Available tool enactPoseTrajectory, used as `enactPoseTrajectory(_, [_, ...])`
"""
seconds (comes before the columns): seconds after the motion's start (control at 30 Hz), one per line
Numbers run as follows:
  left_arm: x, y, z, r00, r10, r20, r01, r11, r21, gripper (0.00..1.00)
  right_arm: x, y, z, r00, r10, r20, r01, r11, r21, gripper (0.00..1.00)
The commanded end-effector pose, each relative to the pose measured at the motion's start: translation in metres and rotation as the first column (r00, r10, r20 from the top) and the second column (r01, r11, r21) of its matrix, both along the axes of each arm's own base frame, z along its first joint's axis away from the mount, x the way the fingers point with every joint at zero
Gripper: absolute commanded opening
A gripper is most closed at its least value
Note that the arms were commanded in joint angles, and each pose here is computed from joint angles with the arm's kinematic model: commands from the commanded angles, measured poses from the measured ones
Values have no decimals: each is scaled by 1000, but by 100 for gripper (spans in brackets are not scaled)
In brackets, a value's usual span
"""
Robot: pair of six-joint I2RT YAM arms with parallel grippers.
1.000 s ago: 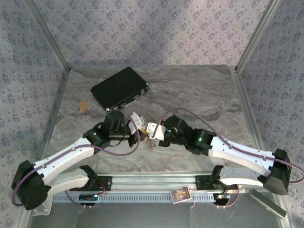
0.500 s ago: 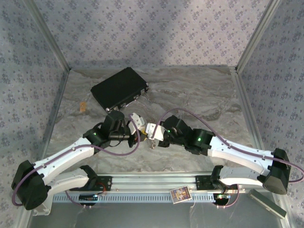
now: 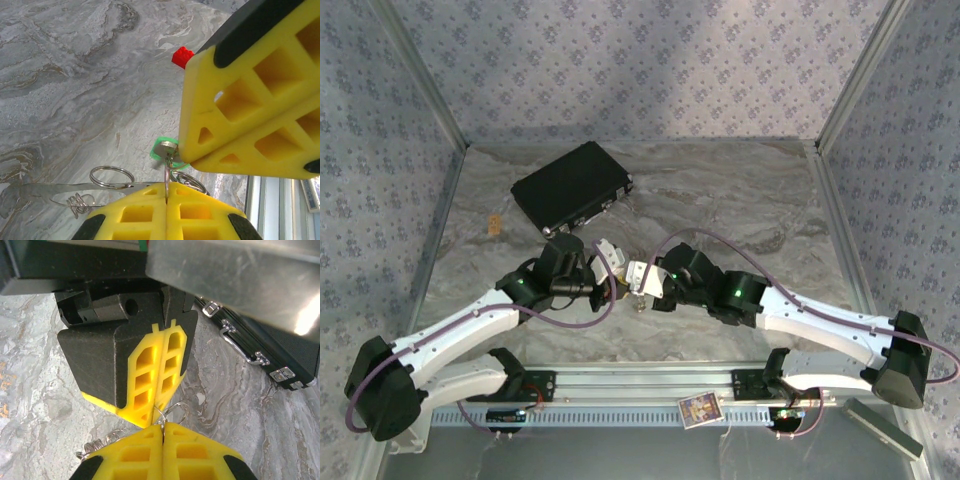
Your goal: Put the keys on the keyring
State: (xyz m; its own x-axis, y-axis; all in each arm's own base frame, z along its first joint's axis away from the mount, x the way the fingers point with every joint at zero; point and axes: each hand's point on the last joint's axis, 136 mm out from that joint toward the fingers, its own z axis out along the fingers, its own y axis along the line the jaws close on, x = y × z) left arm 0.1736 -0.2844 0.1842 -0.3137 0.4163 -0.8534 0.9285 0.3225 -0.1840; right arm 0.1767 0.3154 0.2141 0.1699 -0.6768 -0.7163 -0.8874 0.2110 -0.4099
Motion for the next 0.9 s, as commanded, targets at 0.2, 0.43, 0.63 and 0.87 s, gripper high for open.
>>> enactPoseTrajectory(0.2, [4,-10,40,996,-18,86,26,995,-95,0,-8,4,-13,999,30,-43,-32,999,-38,0])
enactPoseTrajectory(0.43, [3,-10,44,995,-16,94,26,993,-116,0,-12,6,-14,997,52,-57,-54,998,-37,0])
enactPoseTrajectory(0.63, [4,-9,43,995,-9,99,20,994,-109,0,-8,2,-15,999,33,-30,-35,998,-52,0])
enactPoseTrajectory(0.87, [8,-6,42,992,7,128,5,996,-92,0,-1,-7,-11,999,9,41,-6,998,-66,0])
